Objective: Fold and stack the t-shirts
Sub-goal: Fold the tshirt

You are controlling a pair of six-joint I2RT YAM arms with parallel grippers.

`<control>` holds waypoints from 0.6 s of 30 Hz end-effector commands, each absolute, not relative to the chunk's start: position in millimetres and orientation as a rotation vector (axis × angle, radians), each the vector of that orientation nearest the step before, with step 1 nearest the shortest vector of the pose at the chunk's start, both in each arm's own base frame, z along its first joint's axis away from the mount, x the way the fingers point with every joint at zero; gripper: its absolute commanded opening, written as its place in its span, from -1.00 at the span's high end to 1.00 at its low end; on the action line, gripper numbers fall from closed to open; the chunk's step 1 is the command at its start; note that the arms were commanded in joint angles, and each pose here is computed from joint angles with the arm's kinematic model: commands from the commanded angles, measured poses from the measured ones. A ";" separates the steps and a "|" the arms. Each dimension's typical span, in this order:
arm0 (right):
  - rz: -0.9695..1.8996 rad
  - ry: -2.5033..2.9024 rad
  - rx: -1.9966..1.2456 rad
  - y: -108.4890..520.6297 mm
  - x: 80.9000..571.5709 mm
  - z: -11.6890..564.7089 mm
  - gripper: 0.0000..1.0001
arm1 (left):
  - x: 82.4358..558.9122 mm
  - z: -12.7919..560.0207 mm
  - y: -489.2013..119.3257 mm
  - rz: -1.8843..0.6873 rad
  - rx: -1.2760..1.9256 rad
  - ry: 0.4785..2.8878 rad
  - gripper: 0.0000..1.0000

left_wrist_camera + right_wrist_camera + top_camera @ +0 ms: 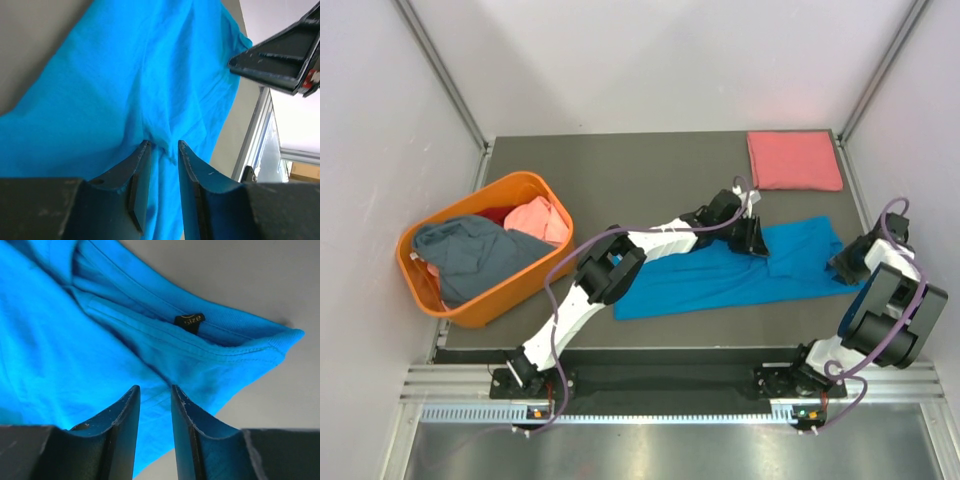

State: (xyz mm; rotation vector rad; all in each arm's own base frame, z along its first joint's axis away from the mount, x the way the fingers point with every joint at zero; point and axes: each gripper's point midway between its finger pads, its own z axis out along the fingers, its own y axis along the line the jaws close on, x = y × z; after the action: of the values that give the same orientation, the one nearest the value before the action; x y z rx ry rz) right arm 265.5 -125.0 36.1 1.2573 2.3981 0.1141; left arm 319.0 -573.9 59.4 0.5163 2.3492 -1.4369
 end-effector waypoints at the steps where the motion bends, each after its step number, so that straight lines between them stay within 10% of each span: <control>1: 0.112 2.401 1.239 -127.1 266.2 27.0 0.36 | 326.9 76.9 -586.6 -1.484 0.534 2.255 0.34; 10: 0.124 2.395 1.224 -126.6 268.5 27.3 0.75 | 323.8 71.0 -590.7 -1.534 0.530 2.254 0.35; 18: 0.083 2.363 1.219 -132.8 269.6 45.7 1.00 | 314.5 87.7 -595.1 -1.634 0.565 2.220 0.84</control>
State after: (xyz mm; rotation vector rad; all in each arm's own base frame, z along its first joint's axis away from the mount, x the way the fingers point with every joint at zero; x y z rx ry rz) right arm 261.3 -120.8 23.4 1.2527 2.4276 0.1278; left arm 314.7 -582.1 51.7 0.5029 2.3536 -1.5320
